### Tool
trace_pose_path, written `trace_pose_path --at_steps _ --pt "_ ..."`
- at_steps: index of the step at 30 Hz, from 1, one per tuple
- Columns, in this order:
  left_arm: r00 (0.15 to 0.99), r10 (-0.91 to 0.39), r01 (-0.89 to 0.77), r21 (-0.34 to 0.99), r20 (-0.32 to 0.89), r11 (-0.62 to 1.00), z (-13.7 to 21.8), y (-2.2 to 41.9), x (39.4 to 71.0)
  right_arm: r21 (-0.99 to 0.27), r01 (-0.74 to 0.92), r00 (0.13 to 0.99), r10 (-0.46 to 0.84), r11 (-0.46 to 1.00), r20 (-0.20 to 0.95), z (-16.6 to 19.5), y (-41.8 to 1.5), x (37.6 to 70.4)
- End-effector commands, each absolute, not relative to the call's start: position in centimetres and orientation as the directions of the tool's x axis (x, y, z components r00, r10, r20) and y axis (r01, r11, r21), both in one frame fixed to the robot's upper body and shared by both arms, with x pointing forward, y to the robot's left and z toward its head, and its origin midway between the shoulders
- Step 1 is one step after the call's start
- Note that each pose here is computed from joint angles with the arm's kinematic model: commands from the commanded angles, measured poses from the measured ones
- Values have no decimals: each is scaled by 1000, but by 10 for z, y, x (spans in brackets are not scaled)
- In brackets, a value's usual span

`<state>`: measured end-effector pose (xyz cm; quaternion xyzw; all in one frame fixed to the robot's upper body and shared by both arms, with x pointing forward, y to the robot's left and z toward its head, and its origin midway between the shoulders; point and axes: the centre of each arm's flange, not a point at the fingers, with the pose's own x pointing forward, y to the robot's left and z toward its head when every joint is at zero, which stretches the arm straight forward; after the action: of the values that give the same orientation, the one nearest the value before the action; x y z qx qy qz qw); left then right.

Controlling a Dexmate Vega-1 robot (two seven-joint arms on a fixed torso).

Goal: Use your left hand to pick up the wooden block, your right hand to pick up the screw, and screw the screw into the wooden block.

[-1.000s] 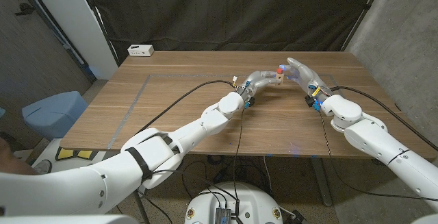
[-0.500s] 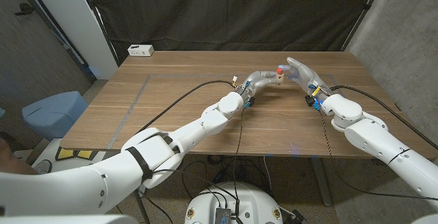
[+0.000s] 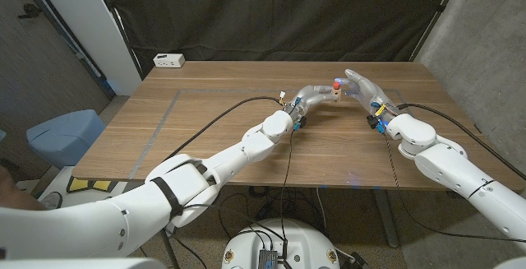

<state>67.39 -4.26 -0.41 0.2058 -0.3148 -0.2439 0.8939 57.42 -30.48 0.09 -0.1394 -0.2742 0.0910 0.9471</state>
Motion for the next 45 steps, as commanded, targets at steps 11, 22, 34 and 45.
trace_pose_path --at_steps 11,22,34,45 --pt "685 -564 308 518 461 798 -6 -42 674 -300 -82 840 228 950 492 -1 -309 570" --pt "687 -562 308 516 460 799 -5 -41 676 -293 -81 845 222 953 486 -3 -309 571" --pt "687 -565 312 516 457 798 -5 -41 677 -293 -83 849 222 952 480 -5 -309 569" --pt "685 -570 317 519 454 794 -5 -43 678 -289 -78 851 215 954 479 -6 -309 565"
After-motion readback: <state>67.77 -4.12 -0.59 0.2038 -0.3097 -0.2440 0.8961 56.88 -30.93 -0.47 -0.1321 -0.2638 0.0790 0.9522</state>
